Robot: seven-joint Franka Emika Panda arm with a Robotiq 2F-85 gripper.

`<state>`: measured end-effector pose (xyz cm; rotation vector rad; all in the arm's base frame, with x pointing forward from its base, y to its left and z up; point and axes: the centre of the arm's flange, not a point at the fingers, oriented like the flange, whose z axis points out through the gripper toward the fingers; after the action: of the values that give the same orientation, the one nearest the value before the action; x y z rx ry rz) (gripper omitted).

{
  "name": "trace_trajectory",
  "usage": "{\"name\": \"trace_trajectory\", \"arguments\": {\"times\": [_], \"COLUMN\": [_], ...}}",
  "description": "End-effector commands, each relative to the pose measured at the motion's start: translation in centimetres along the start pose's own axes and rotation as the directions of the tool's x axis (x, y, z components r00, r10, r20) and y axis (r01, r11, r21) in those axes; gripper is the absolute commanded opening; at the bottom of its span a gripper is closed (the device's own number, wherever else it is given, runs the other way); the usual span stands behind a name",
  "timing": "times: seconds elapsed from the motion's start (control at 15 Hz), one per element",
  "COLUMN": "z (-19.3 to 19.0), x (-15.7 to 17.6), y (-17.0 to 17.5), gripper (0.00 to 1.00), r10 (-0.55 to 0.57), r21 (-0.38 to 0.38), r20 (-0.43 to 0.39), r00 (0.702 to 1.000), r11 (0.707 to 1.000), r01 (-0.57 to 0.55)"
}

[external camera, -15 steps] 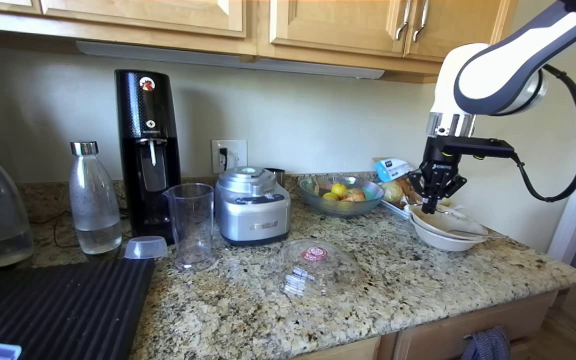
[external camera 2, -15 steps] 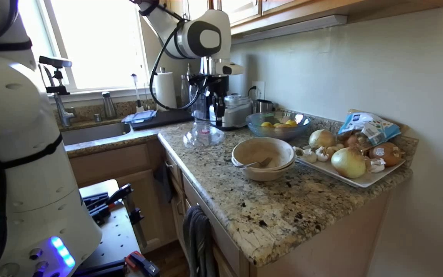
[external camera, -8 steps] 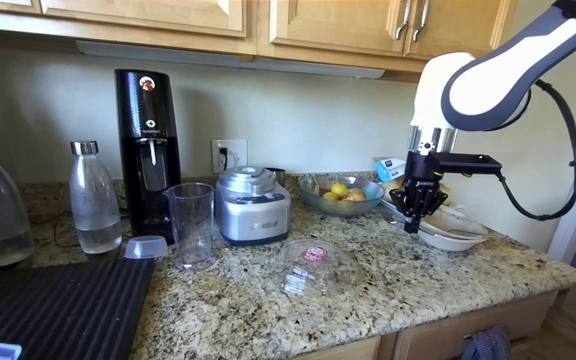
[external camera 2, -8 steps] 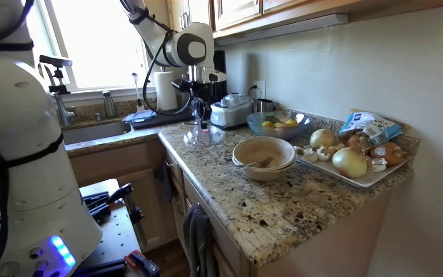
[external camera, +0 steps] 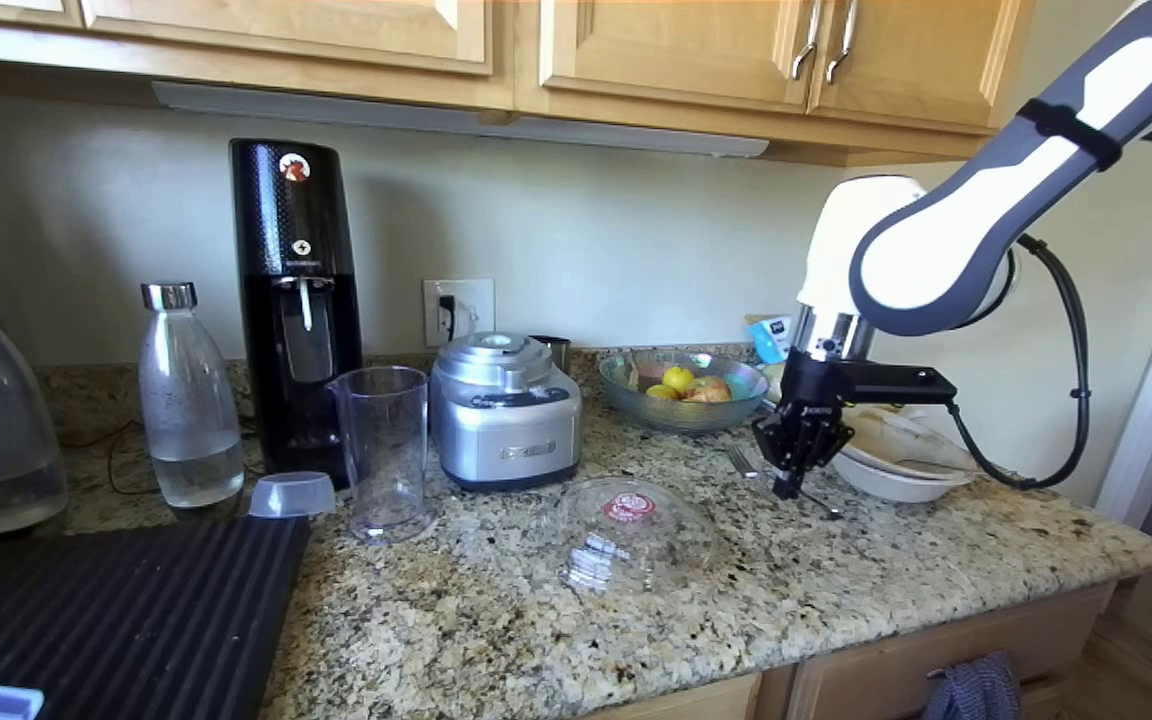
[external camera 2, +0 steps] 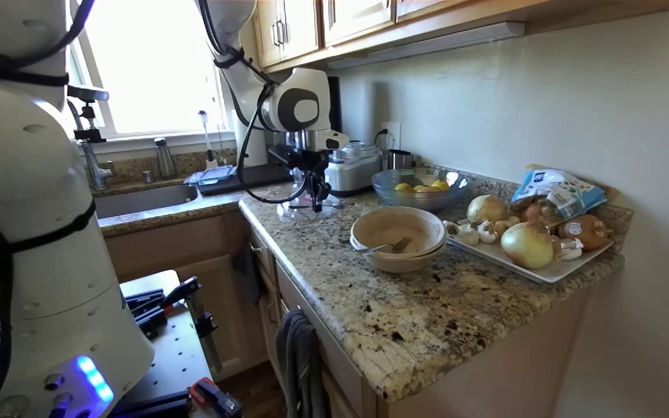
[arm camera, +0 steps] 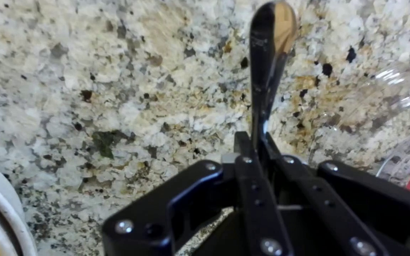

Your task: Pick up the fork and put it on the table, pick up the other fork and put it on the table then pick up the bowl and put it on the table.

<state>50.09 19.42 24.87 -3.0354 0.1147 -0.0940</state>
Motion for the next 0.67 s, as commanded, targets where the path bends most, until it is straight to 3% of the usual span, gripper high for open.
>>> {"name": "trace_trajectory", "arguments": {"times": [0.0, 0.6], "z": [1.93, 2.36], "x": [2.16, 2.66], "y": [0.3, 0.46], "gripper": [0.07, 0.08], "r10": [-0.022, -0.011], "r21": [0.013, 0.015], "r20": [-0.038, -0.019], "r00": [0.999, 1.0], "r11": [1.0, 1.0], "r01": [0.023, 0.012]}}
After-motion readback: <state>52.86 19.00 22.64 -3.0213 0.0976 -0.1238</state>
